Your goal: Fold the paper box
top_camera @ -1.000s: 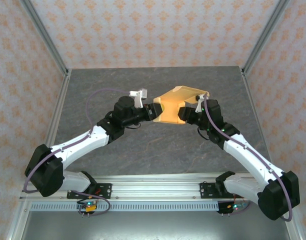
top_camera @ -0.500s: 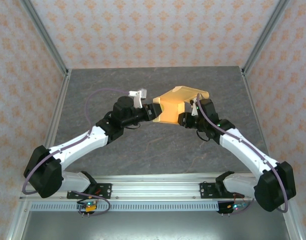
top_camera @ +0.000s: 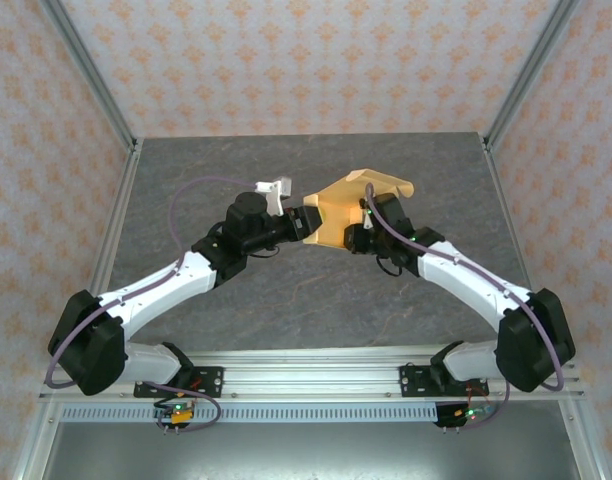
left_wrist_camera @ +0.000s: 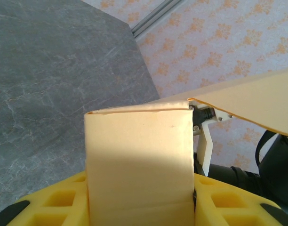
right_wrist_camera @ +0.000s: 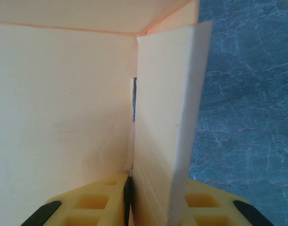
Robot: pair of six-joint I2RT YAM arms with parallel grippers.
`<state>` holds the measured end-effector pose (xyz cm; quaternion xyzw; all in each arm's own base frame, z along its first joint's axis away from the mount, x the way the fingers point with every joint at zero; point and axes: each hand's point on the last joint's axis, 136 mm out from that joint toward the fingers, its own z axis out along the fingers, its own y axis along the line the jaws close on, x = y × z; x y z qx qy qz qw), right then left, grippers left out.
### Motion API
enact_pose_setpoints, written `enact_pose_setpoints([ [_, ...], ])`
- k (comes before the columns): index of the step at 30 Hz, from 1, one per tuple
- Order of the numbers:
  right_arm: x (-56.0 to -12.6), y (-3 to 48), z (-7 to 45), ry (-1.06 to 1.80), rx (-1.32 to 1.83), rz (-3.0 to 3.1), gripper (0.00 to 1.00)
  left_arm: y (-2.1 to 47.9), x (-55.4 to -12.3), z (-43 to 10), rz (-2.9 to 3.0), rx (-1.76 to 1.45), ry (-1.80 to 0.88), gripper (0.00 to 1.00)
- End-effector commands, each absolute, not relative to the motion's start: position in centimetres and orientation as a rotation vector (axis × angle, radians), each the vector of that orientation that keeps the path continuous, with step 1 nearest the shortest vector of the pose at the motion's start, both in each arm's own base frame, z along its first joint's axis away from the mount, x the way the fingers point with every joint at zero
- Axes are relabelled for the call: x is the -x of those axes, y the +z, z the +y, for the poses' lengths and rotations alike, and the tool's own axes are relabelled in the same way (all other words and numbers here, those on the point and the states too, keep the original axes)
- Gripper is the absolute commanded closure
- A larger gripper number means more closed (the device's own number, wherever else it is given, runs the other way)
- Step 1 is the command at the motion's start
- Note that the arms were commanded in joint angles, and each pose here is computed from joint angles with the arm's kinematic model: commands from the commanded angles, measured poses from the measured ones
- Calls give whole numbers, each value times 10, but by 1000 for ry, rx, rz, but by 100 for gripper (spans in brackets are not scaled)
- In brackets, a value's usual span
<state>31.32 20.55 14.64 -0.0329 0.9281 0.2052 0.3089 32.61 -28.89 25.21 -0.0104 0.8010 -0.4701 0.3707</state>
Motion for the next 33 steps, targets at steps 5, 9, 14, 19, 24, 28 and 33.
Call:
enact_pose_setpoints([
  [5,-317,159,214,673,36,2321,58,293,-323,-299,1926,-40,-1290,79],
  [9,-312,183,213,832,34,2245,54,285,-325,-295,1945,-40,-1249,79],
  [14,-304,206,197,969,9,2154,44,279,-328,-290,1960,-11,-1231,79],
  [19,-298,228,179,1155,-84,2026,35,280,-336,-281,1954,110,-1328,79],
  [24,-310,237,158,1356,-434,1850,34,278,-345,-282,1899,319,-1582,79],
  [28,-320,244,136,1505,-751,1619,30,276,-349,-284,1852,451,-1710,79],
  [33,-326,280,134,1662,-802,1459,27,275,-351,-286,1848,494,-1742,79],
])
